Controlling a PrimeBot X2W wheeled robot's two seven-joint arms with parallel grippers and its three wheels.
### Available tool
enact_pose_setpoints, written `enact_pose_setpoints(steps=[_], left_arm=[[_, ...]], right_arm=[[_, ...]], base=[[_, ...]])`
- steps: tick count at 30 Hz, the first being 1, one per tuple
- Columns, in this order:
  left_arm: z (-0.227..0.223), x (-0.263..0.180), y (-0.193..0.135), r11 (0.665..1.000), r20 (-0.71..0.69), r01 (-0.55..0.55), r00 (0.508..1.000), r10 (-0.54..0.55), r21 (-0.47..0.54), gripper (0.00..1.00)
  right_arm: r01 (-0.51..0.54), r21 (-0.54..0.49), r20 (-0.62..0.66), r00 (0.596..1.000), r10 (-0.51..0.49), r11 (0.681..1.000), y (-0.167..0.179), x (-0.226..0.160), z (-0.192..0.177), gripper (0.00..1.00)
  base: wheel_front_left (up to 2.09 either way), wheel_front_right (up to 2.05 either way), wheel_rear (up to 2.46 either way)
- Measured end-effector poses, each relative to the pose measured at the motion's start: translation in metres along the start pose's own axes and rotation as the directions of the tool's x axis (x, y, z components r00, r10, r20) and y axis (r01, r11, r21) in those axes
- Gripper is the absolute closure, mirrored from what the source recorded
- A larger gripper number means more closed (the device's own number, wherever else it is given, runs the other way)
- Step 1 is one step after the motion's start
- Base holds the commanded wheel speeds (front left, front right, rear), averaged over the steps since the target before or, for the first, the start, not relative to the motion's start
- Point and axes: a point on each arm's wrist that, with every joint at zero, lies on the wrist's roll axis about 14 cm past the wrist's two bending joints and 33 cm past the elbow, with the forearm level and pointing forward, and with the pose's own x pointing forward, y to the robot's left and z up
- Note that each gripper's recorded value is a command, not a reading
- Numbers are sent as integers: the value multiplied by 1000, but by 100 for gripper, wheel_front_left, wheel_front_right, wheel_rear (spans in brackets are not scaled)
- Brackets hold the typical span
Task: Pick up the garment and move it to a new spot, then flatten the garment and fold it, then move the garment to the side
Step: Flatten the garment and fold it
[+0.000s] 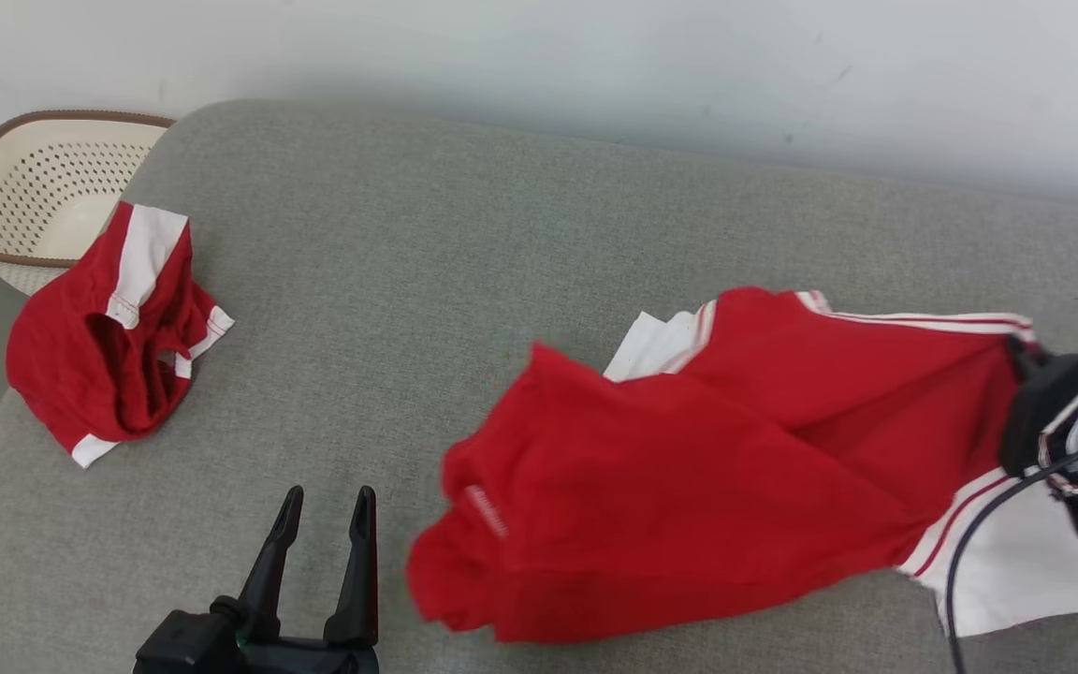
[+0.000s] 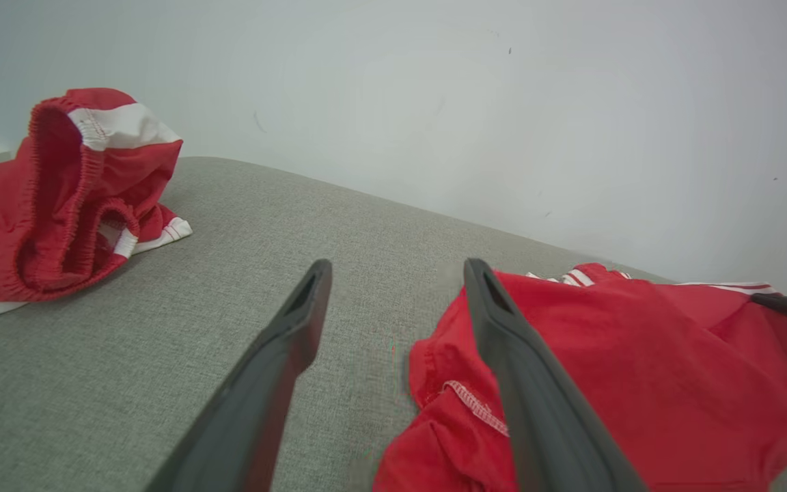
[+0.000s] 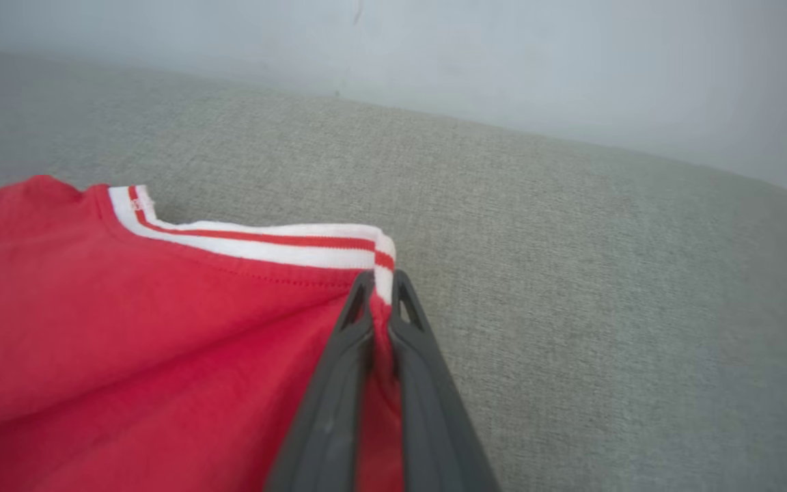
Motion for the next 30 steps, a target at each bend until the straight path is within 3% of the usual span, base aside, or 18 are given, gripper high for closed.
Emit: enact_pose_setpoints(steps=[3, 7, 8, 9, 10, 20, 24, 30], left_arm=[[-2, 2, -2, 1000, -5, 4, 1000, -4, -1, 0], [-6, 3, -4, 1000, -13, 12, 1000, -13, -4, 0], [-6, 4, -5, 1000, -15, 14, 1000, -14, -5, 0], [-7, 4, -6, 1000, -16, 17, 1000, -17, -5, 0], [-7, 5, -7, 1000, -15, 20, 1000, -20, -6, 0], [-1, 4, -16, 999, 1, 49, 999, -49, -15, 0], [-1, 4, -20, 998, 2, 62, 998, -62, -14, 0], [-1, 4, -25, 997, 5, 78, 997, -77, -15, 0]], right_arm=[[64, 27, 29, 997, -65, 998, -24, -3, 2, 100], [81, 21, 22, 996, -81, 996, -29, -5, -6, 100], [81, 21, 22, 996, -81, 996, -28, -5, -7, 90], [82, 20, 29, 996, -82, 996, -28, -6, -8, 34], [87, 20, 42, 995, -88, 996, -29, -7, -6, 0], [131, -9, 227, 966, -125, 991, -43, -21, 39, 0], [100, 13, 380, 920, -98, 995, -32, -32, 79, 0], [64, 47, 470, 879, -79, 997, -7, -54, 74, 0]], base=[[0, 0, 0], [0, 0, 0], [0, 0, 0], [0, 0, 0], [0, 0, 0], [0, 0, 0], [0, 0, 0], [0, 0, 0]])
